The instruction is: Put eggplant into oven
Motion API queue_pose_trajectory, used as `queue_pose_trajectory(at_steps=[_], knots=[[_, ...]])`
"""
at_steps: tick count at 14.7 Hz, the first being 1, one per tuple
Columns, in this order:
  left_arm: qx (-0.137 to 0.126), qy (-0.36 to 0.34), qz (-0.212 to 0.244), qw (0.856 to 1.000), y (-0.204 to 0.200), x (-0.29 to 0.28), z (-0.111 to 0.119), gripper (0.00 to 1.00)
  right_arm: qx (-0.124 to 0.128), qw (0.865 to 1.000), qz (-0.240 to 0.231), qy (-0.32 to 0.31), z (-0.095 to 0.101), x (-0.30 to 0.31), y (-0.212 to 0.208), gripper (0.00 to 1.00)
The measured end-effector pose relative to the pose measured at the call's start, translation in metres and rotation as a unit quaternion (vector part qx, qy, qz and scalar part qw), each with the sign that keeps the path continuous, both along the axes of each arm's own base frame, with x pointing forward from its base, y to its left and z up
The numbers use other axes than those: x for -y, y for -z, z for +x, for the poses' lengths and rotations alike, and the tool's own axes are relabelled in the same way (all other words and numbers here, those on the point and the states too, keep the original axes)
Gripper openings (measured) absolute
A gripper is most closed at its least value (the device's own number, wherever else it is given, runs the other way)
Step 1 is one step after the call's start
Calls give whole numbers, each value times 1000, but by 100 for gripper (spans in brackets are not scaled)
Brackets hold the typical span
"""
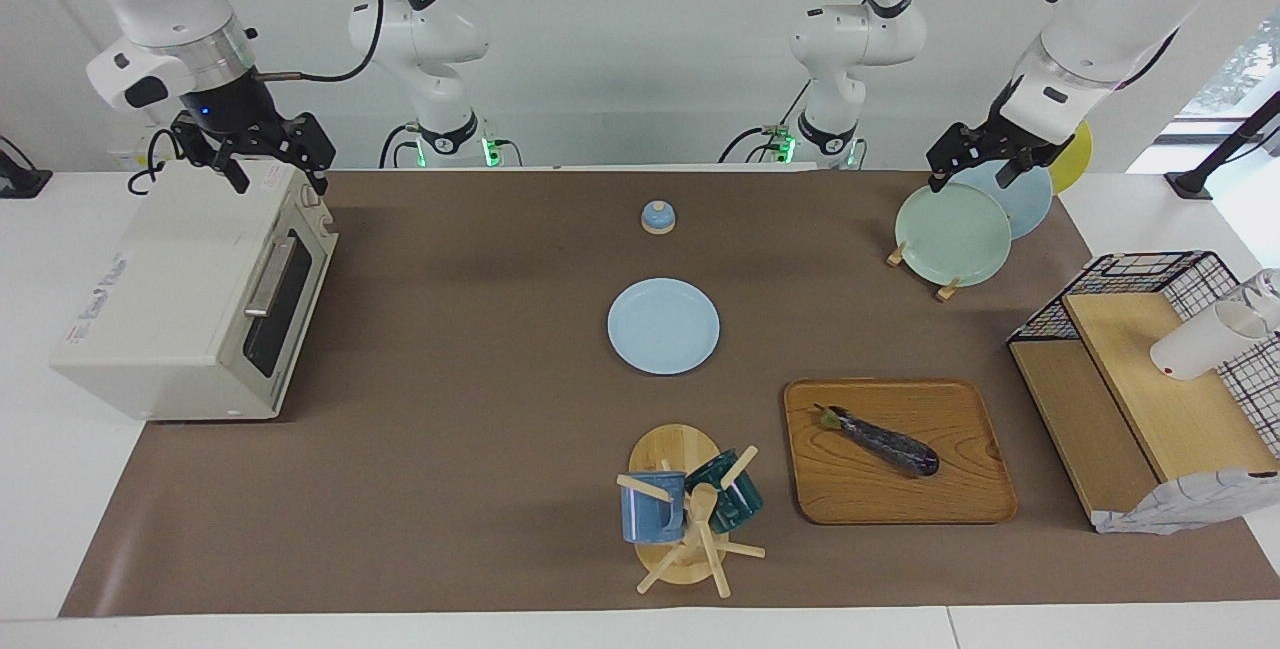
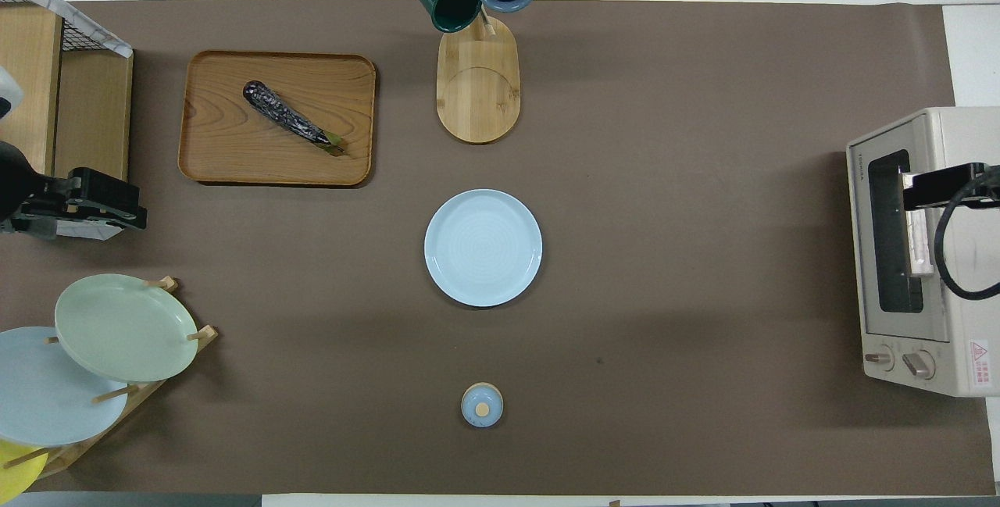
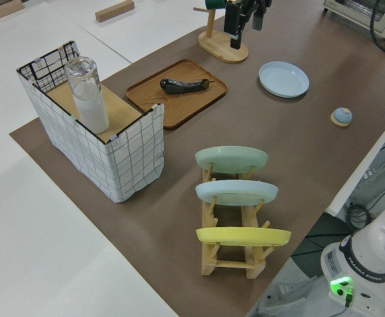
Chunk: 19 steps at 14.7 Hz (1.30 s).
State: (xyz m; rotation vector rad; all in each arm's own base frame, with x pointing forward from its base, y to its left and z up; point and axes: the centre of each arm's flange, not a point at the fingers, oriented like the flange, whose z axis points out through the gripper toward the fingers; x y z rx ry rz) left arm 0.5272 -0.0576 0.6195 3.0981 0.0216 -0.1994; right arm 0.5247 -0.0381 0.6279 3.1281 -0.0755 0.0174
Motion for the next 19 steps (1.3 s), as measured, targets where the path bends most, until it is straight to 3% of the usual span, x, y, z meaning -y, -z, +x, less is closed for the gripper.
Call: queue_pose_trajectory(at_steps=[12,16,19], knots=[[9,-8,-1,1000,1,-6,4,100,0,1000,0,0,0,0,0,100],[25,-54,2,998,8,-6,13,100,0,1000,0,0,0,0,0,100],[30,-112,6,993,32,-4,33,100,0,1000,0,0,0,0,0,100]])
